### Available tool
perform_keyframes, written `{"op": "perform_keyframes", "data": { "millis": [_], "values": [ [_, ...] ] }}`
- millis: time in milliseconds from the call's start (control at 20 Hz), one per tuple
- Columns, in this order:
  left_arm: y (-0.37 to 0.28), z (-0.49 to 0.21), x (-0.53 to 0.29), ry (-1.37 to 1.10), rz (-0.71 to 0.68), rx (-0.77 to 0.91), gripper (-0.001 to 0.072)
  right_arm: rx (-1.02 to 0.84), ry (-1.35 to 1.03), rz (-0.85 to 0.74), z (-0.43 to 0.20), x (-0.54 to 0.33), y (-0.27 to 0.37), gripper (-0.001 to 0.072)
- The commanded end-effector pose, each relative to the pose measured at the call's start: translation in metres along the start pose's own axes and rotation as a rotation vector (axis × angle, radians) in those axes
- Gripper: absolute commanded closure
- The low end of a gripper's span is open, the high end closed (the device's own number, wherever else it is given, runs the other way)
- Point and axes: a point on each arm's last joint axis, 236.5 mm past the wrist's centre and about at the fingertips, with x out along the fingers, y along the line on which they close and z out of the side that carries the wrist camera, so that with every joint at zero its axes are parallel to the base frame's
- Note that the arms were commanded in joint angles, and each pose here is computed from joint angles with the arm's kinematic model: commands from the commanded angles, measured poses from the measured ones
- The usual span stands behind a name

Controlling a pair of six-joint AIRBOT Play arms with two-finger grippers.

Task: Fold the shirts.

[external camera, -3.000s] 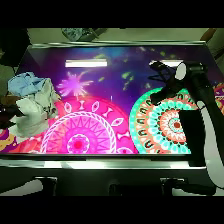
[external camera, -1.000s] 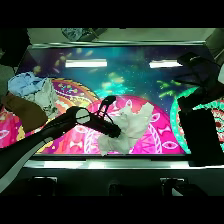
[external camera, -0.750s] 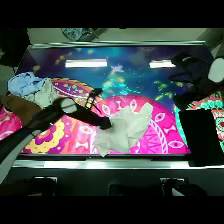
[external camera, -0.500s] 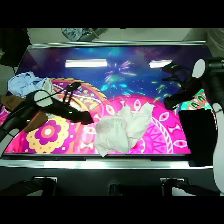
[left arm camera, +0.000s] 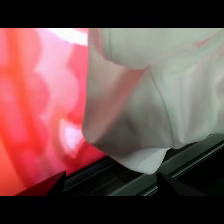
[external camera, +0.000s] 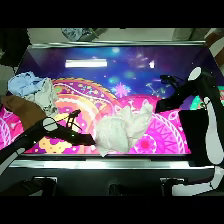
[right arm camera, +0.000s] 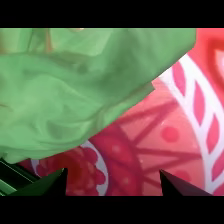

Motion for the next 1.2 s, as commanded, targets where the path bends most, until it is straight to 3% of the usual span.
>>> {"op": "perform_keyframes", "data": {
  "millis": [0, 250, 350, 400, 500, 550, 750, 800, 850, 900, 950, 1150],
  "values": [
    [-0.018, -0.001, 0.033, -0.02, -0.065, -0.039, -0.001, 0.034, -0.038, -0.025, 0.012, 0.008, -0.013, 0.0006],
    [-0.015, 0.008, 0.051, -0.056, -0.038, -0.052, -0.0002, 0.077, 0.009, 0.004, 0.009, 0.03, -0.02, 0.0005],
    [-0.012, 0.018, 0.052, -0.096, -0.031, -0.087, 0.008, 0.118, 0.015, 0.033, 0.012, 0.043, -0.02, 0.0005],
    [-0.011, 0.019, 0.053, -0.097, -0.028, -0.109, 0.0167, 0.125, 0.02, 0.054, 0.013, 0.049, -0.018, 0.0005],
    [-0.009, 0.019, 0.054, -0.093, -0.026, -0.118, 0.0629, 0.167, 0.02, 0.091, 0.017, 0.062, -0.017, 0.0007],
    [-0.009, 0.02, 0.053, -0.096, -0.026, -0.114, 0.0671, 0.18, 0.007, 0.12, 0.022, 0.067, -0.014, 0.0008],
    [-0.006, 0.024, 0.05, -0.111, -0.025, -0.11, 0.0672, 0.167, 0.029, 0.169, 0.031, 0.093, 0.004, 0.0017],
    [-0.006, 0.027, 0.049, -0.116, -0.026, -0.103, 0.0673, 0.137, 0.034, 0.15, 0.034, 0.1, 0.006, 0.0135],
    [-0.007, 0.03, 0.046, -0.127, -0.028, -0.083, 0.0674, 0.109, 0.042, 0.12, 0.035, 0.103, 0.007, 0.0401],
    [-0.011, 0.037, 0.039, -0.151, -0.034, -0.047, 0.0675, 0.094, 0.037, 0.097, 0.036, 0.1, 0.006, 0.0608],
    [-0.017, 0.047, 0.027, -0.19, -0.037, 0.012, 0.0676, 0.071, 0.001, 0.08, 0.042, 0.091, 0.006, 0.0668],
    [-0.047, 0.117, -0.106, -0.546, 0.047, 0.248, 0.0676, -0.11, -0.264, -0.204, 0.079, -0.027, -0.004, 0.0669]
  ]
}}
